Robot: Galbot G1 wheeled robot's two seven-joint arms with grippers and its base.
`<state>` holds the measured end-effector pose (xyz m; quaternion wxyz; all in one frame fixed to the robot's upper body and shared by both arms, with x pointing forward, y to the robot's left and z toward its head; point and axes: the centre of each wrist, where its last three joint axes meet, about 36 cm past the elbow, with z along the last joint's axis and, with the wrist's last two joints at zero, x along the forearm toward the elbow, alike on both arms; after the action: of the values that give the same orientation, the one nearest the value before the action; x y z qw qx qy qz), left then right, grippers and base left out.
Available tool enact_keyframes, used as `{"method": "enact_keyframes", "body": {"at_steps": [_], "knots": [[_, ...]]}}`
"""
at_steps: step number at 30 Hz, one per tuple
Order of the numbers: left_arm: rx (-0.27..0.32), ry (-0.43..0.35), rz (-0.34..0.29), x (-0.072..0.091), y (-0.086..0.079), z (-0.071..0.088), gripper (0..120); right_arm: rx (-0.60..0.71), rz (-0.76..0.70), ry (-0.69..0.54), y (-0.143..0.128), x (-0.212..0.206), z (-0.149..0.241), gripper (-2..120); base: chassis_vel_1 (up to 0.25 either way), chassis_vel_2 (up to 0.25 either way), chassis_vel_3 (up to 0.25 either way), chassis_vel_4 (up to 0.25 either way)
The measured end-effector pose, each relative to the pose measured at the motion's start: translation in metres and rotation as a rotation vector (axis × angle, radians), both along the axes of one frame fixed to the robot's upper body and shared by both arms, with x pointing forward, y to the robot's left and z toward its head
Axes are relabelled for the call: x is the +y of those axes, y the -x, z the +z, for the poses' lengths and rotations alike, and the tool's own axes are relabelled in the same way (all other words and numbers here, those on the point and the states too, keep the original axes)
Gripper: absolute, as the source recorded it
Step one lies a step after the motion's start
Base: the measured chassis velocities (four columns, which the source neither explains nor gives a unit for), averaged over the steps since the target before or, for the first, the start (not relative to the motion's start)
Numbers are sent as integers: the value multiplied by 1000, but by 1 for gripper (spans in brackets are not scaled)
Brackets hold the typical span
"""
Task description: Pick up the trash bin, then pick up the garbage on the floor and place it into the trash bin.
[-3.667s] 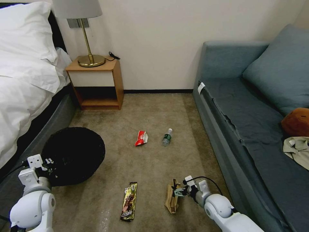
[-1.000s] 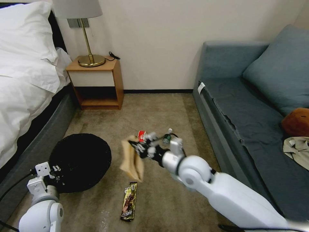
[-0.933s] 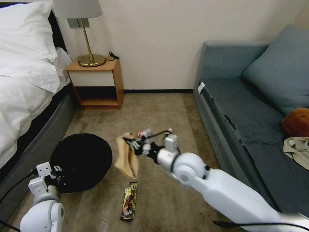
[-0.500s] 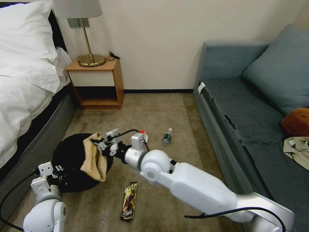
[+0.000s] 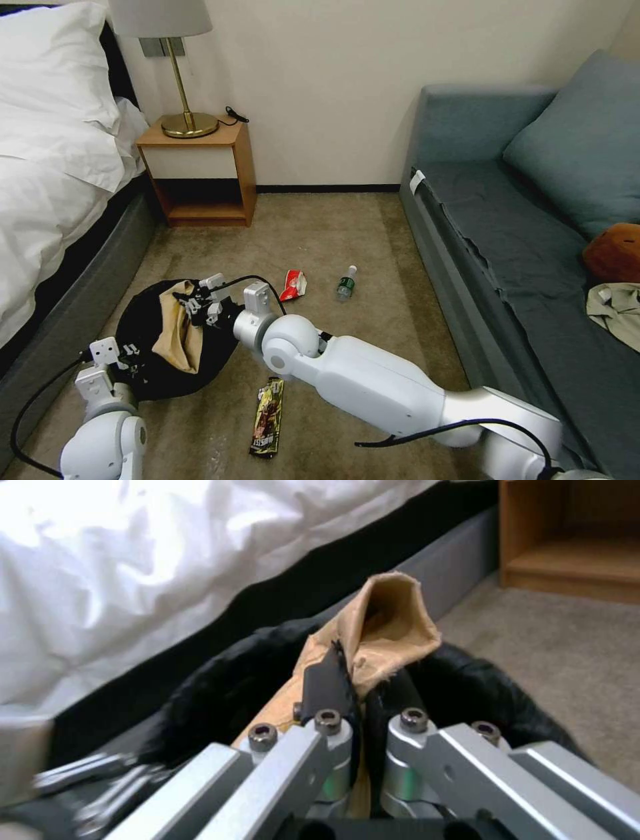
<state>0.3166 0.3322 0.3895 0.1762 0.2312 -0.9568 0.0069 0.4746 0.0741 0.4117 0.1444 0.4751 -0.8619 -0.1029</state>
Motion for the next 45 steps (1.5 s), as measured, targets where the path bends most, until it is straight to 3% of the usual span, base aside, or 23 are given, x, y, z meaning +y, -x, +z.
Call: {"method": "enact_keyframes", "body": {"at_steps": [6,8,13,16,20,23,28,30,32,35,45], "knots": [[5,11,-8,-2,1,-2,2,-7,-21,10,-10,1,-12,1,0,0,0,0],[6,13,-9,-3,0,-3,2,-9,-22,13,-11,1,-15,6,0,0,0,0],[4,21,-8,0,-2,-3,2,9,-23,15,-3,1,-24,22,0,0,0,0],[2,31,-5,4,-3,-3,2,18,-18,21,7,0,-32,39,0,0,0,0],[2,36,-5,5,-3,-3,2,20,-17,21,10,-1,-34,48,0,0,0,0],[0,41,-6,5,-4,-2,2,17,-17,18,12,-3,-33,64,0,0,0,0],[-1,43,-6,5,-5,-2,2,10,-29,22,11,-11,-31,82,0,0,0,0],[-1,44,-5,6,-5,-2,2,9,-32,31,12,-15,-28,85,0,0,0,0],[-3,44,5,10,-5,-2,2,31,-43,84,13,-28,-27,96,0,0,0,0],[-11,52,16,14,-4,0,2,67,-53,162,18,-46,-33,99,0,0,0,0],[-20,58,44,23,-1,2,2,132,-95,244,28,-81,-53,100,0,0,0,0]]}}
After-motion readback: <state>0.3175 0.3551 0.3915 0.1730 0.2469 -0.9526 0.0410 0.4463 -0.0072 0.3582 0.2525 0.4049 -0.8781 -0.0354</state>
